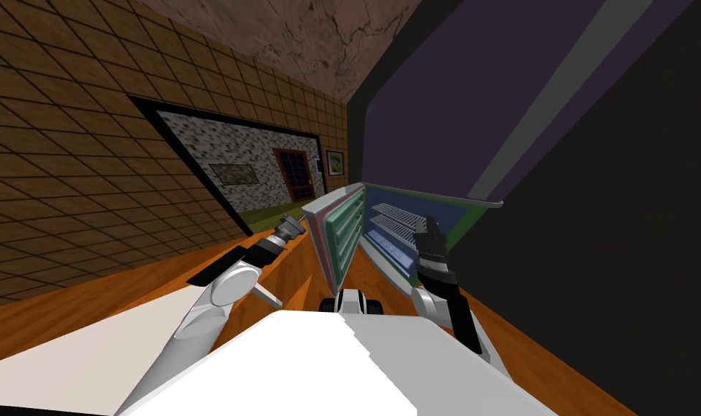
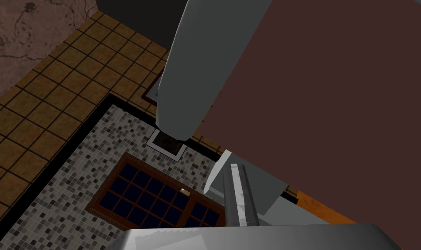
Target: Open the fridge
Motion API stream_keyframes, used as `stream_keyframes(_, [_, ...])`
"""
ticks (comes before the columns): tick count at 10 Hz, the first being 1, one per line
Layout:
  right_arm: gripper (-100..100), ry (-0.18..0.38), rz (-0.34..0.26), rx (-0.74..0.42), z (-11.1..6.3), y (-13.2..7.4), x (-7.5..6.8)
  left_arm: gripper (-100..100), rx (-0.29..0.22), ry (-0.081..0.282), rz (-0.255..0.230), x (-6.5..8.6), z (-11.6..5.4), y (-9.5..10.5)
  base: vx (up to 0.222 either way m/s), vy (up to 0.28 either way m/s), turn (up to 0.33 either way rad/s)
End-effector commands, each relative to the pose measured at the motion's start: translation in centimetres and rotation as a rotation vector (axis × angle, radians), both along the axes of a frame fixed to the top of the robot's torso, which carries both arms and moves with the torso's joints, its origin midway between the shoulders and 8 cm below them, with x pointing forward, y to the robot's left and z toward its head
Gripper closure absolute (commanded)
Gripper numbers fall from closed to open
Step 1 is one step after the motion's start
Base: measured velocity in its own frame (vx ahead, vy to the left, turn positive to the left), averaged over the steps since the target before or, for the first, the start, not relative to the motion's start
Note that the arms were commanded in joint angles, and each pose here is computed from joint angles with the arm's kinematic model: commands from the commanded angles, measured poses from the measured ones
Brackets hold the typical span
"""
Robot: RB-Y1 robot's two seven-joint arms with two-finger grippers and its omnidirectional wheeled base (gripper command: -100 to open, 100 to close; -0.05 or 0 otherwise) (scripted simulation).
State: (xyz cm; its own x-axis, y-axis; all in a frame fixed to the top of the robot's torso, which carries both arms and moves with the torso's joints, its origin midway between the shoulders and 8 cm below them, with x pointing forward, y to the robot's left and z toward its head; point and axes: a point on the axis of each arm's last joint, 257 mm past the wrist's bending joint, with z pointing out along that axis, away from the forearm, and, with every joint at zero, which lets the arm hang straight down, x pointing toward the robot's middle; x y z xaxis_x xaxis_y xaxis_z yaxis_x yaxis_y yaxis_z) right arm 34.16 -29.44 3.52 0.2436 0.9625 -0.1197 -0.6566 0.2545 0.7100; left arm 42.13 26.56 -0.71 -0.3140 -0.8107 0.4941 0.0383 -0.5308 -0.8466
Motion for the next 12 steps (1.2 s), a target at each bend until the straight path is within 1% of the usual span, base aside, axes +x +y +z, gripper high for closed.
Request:
stream_keyframes(1, [0,0.000,0.000,0.000,0.0,0.0,0.0,100,-0.001,-0.001,-0.044,-0.4,0.1,-1.6,0.100,0.202,0.035])
stream_keyframes(3, [0,0.000,0.000,0.000,0.0,0.0,0.0,100,-0.004,0.000,-0.082,-0.9,0.1,-3.0,0.107,0.200,0.029])
stream_keyframes(4, [0,0.000,0.000,0.000,0.0,0.0,0.0,-100,-0.010,-0.014,-0.078,-1.6,1.7,-2.0,0.099,0.076,0.173])
stream_keyframes(6, [0,0.000,0.000,0.000,0.0,0.0,0.0,-100,-0.015,-0.015,-0.100,-2.6,2.8,-2.1,0.052,-0.047,0.215])
stream_keyframes(8, [0,0.000,0.000,0.000,0.0,0.0,0.0,-100,-0.017,-0.016,-0.124,-3.6,3.8,-2.3,0.033,-0.027,0.131])
stream_keyframes(12, [0,0.000,0.000,0.000,0.0,0.0,0.0,-100,-0.013,-0.011,-0.178,-5.7,5.7,-3.3,0.057,-0.011,0.154])
